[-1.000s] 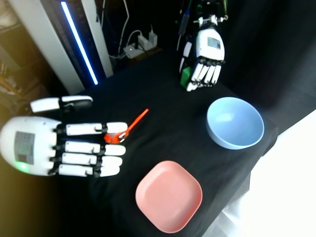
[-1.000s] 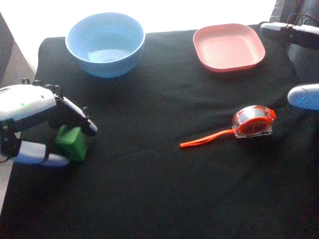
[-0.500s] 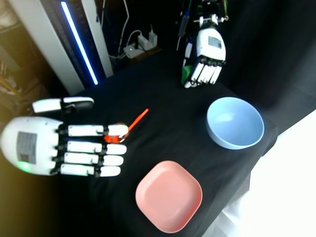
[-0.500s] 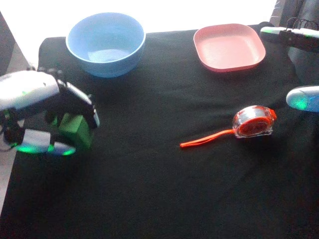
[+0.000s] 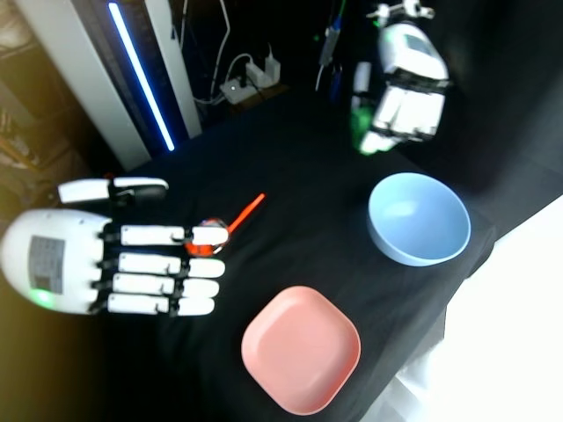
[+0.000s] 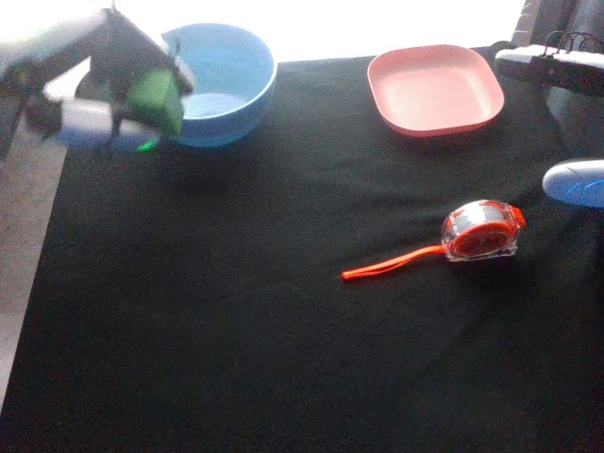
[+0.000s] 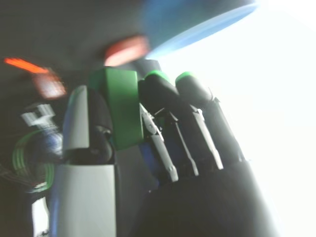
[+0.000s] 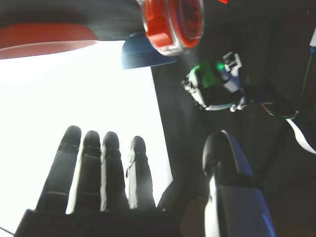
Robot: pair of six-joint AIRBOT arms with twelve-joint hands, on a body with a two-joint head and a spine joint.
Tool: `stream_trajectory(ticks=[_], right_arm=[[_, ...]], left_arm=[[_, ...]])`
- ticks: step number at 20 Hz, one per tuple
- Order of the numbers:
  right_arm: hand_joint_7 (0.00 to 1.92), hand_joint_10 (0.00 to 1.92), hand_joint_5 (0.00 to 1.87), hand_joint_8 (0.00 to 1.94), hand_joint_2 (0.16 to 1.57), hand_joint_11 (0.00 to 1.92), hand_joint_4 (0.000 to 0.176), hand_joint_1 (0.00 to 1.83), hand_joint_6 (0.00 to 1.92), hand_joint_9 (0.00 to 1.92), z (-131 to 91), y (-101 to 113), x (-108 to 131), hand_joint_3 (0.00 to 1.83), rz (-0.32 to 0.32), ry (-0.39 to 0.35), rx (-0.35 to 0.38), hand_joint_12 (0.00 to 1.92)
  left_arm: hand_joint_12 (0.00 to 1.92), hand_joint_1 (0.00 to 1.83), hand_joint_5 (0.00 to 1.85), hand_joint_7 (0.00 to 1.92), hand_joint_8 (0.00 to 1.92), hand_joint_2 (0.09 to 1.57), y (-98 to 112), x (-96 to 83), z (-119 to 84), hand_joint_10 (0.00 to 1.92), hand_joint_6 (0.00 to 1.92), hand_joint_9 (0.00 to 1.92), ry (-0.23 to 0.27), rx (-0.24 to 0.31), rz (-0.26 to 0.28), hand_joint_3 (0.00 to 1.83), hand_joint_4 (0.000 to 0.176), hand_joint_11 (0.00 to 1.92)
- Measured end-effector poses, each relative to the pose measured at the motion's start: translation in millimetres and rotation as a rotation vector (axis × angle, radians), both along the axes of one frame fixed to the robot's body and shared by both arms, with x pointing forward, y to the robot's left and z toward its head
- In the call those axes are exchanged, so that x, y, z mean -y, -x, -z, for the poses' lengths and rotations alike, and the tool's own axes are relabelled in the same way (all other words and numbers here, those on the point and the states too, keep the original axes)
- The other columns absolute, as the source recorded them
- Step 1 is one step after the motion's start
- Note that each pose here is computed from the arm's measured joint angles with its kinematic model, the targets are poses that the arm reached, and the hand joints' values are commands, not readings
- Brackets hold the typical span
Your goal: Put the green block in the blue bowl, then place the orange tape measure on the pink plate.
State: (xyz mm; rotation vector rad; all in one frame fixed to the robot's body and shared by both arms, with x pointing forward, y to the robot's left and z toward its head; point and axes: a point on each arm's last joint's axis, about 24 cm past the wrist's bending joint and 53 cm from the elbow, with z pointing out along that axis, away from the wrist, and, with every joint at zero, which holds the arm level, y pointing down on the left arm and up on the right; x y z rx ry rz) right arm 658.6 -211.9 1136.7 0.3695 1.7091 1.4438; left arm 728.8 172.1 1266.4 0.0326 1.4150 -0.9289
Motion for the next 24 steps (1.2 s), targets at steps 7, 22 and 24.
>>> stream_trajectory(ticks=[7,22,24], right_arm=[[0.11,0.00,0.20,0.00,1.08,0.03,0.072,0.73,0.00,0.02,7.6,-3.0,0.6,0.00,-0.007,0.009,-0.008,0.08],[0.15,0.00,0.18,0.01,1.13,0.07,0.090,0.61,0.00,0.09,10.4,-3.6,-0.6,0.00,-0.017,0.004,-0.018,0.08],[0.14,0.00,0.18,0.00,1.12,0.06,0.099,0.63,0.00,0.08,10.7,-3.6,-0.8,0.00,-0.017,0.002,-0.021,0.09]], left_arm=[[1.44,1.28,1.12,1.04,1.15,1.09,-72.9,13.0,2.2,1.00,0.45,1.08,-0.036,-0.092,-0.120,0.00,0.000,0.91],[1.77,0.97,0.89,1.01,0.48,1.05,-101.5,51.4,51.5,1.26,0.00,0.75,-0.211,-0.244,-0.130,0.00,0.000,0.61],[1.76,0.91,0.81,0.87,0.49,1.07,-95.0,50.0,51.0,1.24,0.00,0.66,-0.213,-0.236,-0.119,0.00,0.000,0.53]])
